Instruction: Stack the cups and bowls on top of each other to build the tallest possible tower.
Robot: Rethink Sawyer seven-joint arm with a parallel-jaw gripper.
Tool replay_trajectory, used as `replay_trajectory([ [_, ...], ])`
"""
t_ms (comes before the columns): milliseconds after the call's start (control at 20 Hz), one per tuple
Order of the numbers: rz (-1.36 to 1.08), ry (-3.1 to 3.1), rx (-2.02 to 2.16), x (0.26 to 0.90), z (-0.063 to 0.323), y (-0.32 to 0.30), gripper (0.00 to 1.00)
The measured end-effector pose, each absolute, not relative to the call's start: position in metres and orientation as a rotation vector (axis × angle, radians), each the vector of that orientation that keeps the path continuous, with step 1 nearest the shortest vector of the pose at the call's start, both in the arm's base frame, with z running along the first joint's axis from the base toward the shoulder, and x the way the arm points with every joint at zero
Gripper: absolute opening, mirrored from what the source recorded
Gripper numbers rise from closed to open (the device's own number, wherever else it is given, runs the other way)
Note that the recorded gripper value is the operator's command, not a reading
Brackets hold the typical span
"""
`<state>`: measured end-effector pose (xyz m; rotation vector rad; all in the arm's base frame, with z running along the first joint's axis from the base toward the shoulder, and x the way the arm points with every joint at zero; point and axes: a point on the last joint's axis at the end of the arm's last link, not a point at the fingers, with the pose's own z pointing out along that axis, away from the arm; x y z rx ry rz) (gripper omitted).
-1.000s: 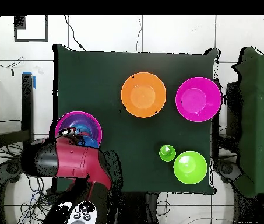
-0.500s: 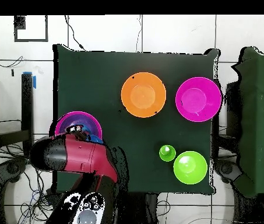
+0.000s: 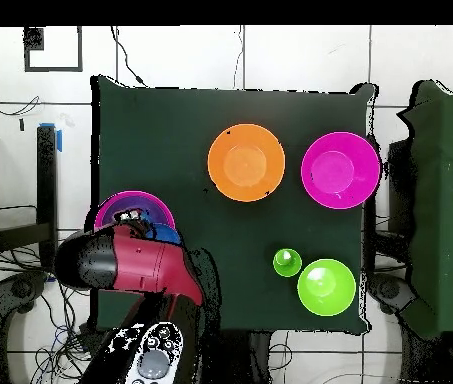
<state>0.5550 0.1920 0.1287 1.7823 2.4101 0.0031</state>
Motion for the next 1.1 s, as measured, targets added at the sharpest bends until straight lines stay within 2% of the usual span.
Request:
replay_trajectory([
  [1100, 0.123, 2.430, 1.751, 0.555, 0.149, 0.246, 0.00],
])
